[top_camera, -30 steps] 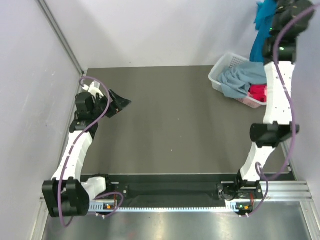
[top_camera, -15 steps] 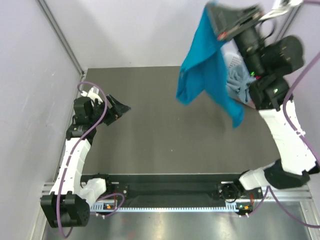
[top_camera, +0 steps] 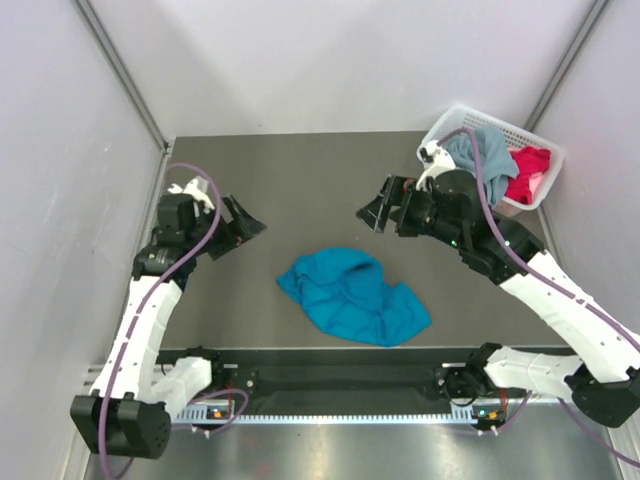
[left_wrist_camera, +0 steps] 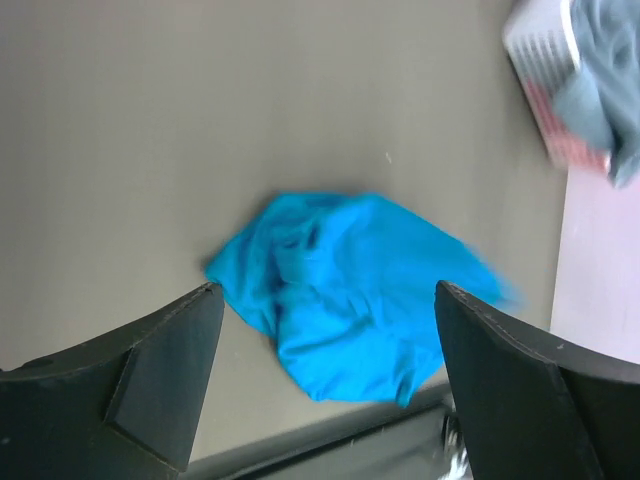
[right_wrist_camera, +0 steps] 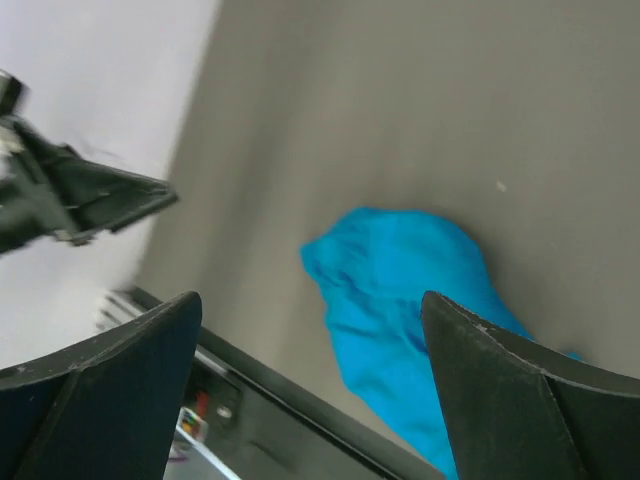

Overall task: Fold and stack the t-shirts
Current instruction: Move the tshirt to the center of the board

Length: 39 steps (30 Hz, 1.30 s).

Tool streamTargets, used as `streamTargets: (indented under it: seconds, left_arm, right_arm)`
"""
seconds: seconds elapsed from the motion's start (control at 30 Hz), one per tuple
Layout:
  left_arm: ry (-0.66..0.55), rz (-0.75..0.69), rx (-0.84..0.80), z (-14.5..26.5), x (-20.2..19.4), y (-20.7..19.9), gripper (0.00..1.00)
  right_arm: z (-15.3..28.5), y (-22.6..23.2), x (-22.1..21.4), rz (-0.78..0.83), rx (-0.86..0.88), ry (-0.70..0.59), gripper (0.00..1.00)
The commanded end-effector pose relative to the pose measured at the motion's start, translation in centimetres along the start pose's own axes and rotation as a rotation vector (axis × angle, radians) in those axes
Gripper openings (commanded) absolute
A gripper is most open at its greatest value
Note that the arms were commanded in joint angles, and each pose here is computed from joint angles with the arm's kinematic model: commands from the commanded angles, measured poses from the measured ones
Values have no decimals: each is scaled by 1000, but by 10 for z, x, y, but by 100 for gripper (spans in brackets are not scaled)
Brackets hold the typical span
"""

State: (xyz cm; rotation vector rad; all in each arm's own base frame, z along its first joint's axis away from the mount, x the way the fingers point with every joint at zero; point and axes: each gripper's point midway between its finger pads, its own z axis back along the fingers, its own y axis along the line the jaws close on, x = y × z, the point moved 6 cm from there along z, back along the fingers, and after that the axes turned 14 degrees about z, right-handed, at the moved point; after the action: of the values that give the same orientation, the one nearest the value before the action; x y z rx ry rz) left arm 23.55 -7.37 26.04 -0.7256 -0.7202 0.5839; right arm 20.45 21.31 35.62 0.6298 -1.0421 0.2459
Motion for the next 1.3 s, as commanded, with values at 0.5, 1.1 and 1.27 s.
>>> streamTargets:
  seconds: [0.5,1.1,1.27]
  left_arm:
    - [289,-148,177,-63,-99,6,90]
    - [394,126,152,-96,-54,66,54]
    - [359,160,188,-85,-46,82,53]
  right_arm:
    - [-64,-43,-136,166,14,364,71]
    - [-162,-8,-177,806,18,643,55]
    - [-159,-3,-193,835,68,684,59]
